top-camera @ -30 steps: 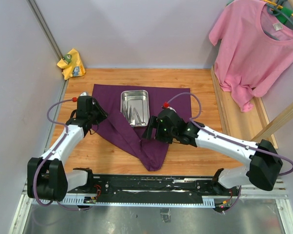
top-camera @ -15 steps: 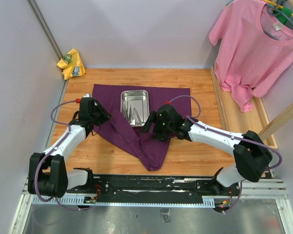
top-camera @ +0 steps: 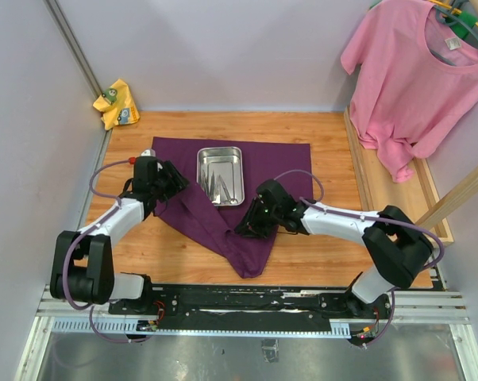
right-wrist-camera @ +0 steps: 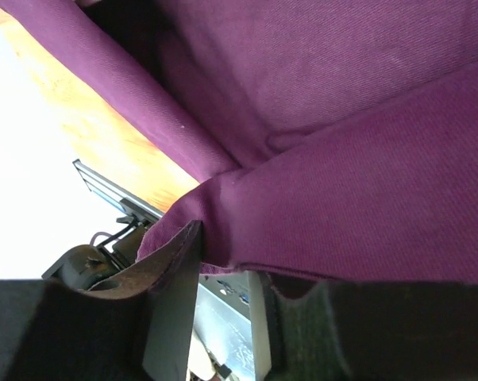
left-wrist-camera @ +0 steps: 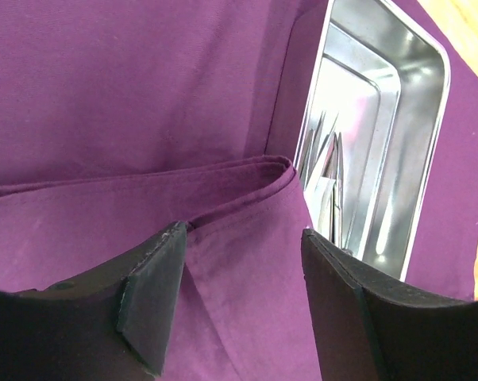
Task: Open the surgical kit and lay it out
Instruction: Open the surgical kit at the center of the board, then smooth out the surgical kit at the center of the board.
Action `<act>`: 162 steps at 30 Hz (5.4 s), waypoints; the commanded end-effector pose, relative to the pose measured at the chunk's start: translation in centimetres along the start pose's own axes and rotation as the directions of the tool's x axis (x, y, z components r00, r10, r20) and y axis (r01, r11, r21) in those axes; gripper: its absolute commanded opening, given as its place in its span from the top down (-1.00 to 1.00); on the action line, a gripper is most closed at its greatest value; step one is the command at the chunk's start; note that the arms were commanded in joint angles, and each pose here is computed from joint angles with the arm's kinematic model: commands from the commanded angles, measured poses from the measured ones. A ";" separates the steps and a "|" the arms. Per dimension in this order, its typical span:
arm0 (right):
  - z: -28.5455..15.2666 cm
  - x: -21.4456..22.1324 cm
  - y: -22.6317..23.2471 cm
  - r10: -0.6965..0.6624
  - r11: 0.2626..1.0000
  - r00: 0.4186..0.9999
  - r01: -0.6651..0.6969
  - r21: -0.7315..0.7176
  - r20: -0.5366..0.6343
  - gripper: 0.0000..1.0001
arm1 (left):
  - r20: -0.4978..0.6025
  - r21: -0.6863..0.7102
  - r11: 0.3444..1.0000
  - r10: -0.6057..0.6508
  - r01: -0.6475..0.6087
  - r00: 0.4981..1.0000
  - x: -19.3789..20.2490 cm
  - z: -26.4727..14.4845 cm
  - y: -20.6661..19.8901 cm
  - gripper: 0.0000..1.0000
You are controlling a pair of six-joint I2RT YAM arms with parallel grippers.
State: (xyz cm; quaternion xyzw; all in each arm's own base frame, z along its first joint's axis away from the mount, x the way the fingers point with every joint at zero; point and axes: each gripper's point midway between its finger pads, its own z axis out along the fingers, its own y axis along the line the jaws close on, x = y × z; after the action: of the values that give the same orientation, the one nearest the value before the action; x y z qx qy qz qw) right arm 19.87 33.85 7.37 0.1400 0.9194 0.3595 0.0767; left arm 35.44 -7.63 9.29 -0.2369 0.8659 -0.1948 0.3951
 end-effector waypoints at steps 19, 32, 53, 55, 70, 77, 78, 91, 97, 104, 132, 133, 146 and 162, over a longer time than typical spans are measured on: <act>-4.0 -0.9 -0.9 -0.046 0.998 0.996 0.049 -0.038 0.073 0.99 | -0.044 0.125 0.992 0.037 -0.032 0.998 1.7 1.6 -2.2 0.98; -11.8 0.3 -9.2 -0.062 0.993 0.971 0.038 0.107 0.231 0.99 | 0.006 0.075 0.996 0.053 -0.053 0.999 1.3 -7.6 -1.4 1.00; -22.0 1.4 -16.3 -0.142 0.967 0.888 0.029 0.255 0.437 0.99 | 0.022 0.115 0.991 -0.070 0.067 0.997 2.3 -19.0 -2.3 0.99; -21.8 1.4 -16.4 -0.149 0.964 0.891 0.034 0.263 0.430 0.99 | 0.023 0.115 0.991 -0.077 0.074 0.997 2.4 -19.9 -2.3 0.98; -20.2 2.3 -16.8 -0.174 0.964 0.915 0.082 0.255 0.363 0.84 | 0.082 0.050 0.993 -0.110 0.106 0.991 1.2 -25.1 -1.4 0.84; -19.7 3.0 -16.7 -0.184 0.964 0.930 0.108 0.243 0.318 0.41 | 0.094 0.021 0.990 -0.138 0.137 0.986 0.6 -26.4 -1.3 0.72; -19.7 3.2 -16.6 -0.185 0.965 0.932 0.112 0.238 0.311 0.33 | 0.104 0.012 0.989 -0.147 0.147 0.984 0.4 -26.7 -1.2 0.41; -21.2 -1.4 -9.4 -0.385 0.913 0.854 0.298 0.278 0.349 0.06 | 0.184 0.173 0.976 -0.162 0.130 0.970 -7.0 -25.7 -8.7 -0.98; -20.7 -9.5 -3.8 -0.465 0.875 0.813 0.362 0.322 0.349 0.03 | 0.201 0.067 0.994 -0.100 0.088 0.974 -11.0 -16.0 -9.9 -0.98; -18.4 -21.3 -3.3 -0.451 0.868 0.812 0.303 0.393 0.370 -0.06 | 0.238 -0.113 0.987 -0.082 0.112 0.968 -15.4 -6.7 -5.8 -0.97; -5.2 -34.6 -14.2 -0.360 0.780 0.929 0.252 0.573 0.081 -0.26 | -0.106 -0.490 0.864 0.077 -0.120 0.991 -8.5 12.0 5.2 -0.60; -5.0 -34.5 -14.4 -0.360 0.778 0.930 0.255 0.575 0.075 -0.22 | -0.109 -0.497 0.858 0.083 -0.126 0.991 -8.2 12.2 5.4 -0.55; -2.7 -32.9 -16.9 -0.329 0.746 0.944 0.272 0.608 -0.019 0.40 | -0.168 -0.470 0.869 0.080 -0.151 0.983 -5.4 13.4 6.3 0.45; -2.7 -35.6 -16.4 -0.345 0.781 0.938 0.260 0.567 0.046 0.99 | -0.153 -0.391 0.911 0.074 -0.129 0.985 -5.5 15.9 4.8 1.00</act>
State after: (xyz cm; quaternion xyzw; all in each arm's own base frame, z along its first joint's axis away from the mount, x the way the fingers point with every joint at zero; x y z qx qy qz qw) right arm 49.11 10.15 2.43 0.0234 0.9830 0.0469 0.1757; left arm 49.29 -1.73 2.51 -0.2583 0.9159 0.0129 0.3070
